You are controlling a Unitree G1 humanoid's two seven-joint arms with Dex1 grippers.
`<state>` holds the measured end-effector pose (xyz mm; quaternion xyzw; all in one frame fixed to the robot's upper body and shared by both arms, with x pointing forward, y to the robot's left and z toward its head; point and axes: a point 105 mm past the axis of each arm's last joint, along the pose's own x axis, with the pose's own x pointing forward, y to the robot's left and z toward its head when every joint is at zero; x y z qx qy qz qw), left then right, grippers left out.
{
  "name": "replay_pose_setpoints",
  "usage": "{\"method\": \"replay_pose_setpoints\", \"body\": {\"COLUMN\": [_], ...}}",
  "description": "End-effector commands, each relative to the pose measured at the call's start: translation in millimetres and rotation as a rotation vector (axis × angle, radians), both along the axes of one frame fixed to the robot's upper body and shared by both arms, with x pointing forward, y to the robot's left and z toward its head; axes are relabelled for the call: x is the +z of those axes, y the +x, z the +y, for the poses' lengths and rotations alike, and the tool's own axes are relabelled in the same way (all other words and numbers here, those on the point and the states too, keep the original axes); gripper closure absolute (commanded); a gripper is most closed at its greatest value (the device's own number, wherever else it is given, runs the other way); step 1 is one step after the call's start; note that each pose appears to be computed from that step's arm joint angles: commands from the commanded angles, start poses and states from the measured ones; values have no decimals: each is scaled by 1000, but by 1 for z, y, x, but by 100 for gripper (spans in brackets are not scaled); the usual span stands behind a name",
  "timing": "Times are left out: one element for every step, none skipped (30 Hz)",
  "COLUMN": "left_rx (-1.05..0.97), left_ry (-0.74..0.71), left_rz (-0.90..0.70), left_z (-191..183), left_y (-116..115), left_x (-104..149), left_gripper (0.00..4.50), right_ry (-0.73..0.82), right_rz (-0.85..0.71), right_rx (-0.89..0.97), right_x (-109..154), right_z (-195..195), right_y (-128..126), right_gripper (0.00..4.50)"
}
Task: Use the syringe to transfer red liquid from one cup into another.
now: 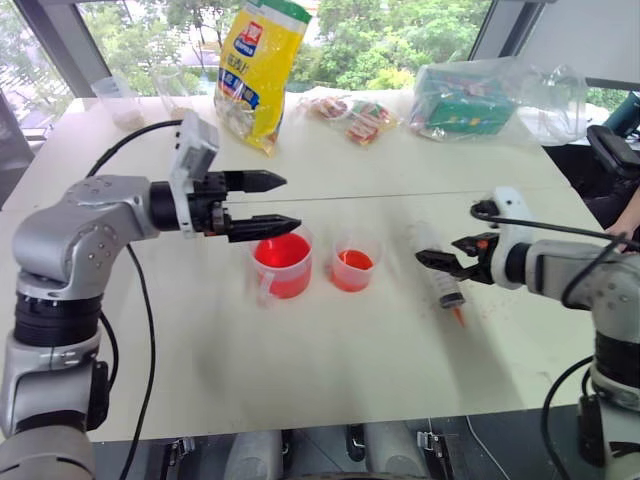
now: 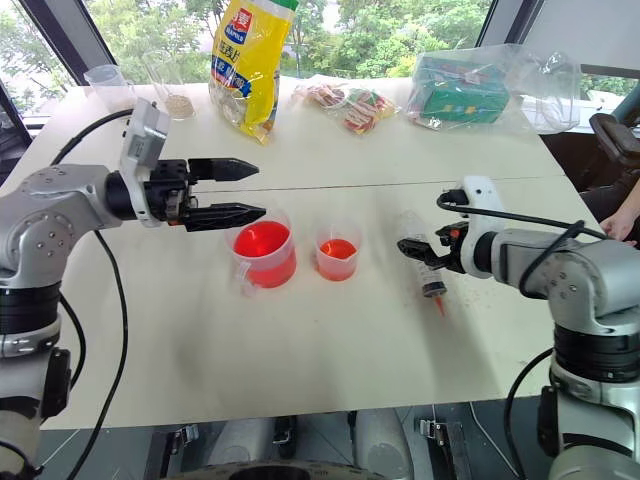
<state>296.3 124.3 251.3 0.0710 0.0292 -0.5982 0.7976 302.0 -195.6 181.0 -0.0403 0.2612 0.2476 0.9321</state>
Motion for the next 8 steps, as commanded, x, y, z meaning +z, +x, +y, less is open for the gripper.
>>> {"method": "replay_pose_setpoints", "body": {"left_rx": [10, 12, 15, 17, 19, 22, 26, 30], "left_ry": [26, 37, 50, 56, 57, 57, 58, 59], "left_rz": [-32, -26, -24, -27, -29, -30, -29, -29], "left_z": [10, 12, 13, 14, 13, 13, 14, 14], "left_y": [-9, -11, -12, -13, -14, -15, -16, -16], "left_x": [5, 2, 0, -1, -1, -2, -2, -2], "left_gripper": [0, 0, 0, 0, 0, 0, 0, 0], "right_ry": [14, 12, 18, 24, 27, 26, 20, 16], "right_rz": [-160, -187, -199, -202, -196, -188, -181, -175], "right_rx": [216, 272, 329, 362, 382, 394, 401, 407], "right_x": [47, 54, 59, 62, 62, 62, 62, 63], "right_z": [17, 21, 24, 24, 22, 20, 18, 16], "right_y": [-29, -38, -47, -53, -59, -63, -66, -69], "right_gripper": [1, 1, 1, 1, 1, 1, 1, 1]}}
